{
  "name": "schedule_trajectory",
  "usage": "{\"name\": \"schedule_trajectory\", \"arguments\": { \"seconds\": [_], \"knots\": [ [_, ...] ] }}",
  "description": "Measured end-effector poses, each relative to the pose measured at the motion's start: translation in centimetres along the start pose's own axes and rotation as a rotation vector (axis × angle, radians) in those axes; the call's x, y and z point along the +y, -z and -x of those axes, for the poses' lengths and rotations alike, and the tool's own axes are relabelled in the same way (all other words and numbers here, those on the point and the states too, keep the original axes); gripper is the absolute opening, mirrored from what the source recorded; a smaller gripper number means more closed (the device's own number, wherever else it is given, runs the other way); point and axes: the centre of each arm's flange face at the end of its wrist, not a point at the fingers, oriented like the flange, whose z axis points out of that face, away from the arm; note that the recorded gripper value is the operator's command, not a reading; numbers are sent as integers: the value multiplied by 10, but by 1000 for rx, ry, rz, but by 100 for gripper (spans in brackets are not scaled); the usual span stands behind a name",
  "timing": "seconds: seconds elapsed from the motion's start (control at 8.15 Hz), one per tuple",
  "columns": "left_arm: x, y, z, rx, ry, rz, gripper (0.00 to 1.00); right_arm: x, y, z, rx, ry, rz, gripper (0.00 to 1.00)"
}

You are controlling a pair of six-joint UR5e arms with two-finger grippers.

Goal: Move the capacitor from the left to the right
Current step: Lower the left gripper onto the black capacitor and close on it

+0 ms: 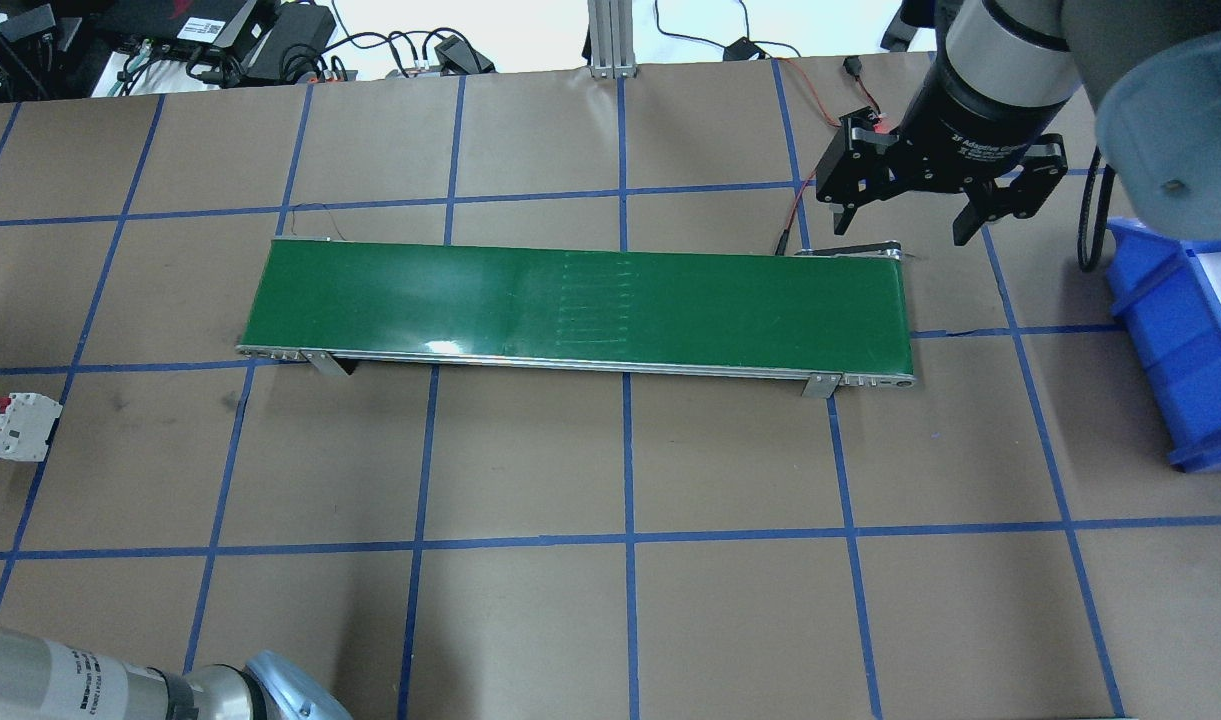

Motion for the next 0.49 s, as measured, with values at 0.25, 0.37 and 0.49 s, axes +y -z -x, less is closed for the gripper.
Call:
{"name": "schedule_trajectory", "arguments": {
  "seconds": [0.25, 0.37, 0.49],
  "knots": [
    [-2, -39, 5, 56, -13, -28, 100, 0, 0, 0, -1, 0, 0, 100],
    [-2, -52, 2, 83, -17, -49, 100, 0, 0, 0, -1, -1, 0, 100],
    [-2, -63, -2, 89, -22, -62, 100, 0, 0, 0, -1, -1, 0, 100]
  ]
}}
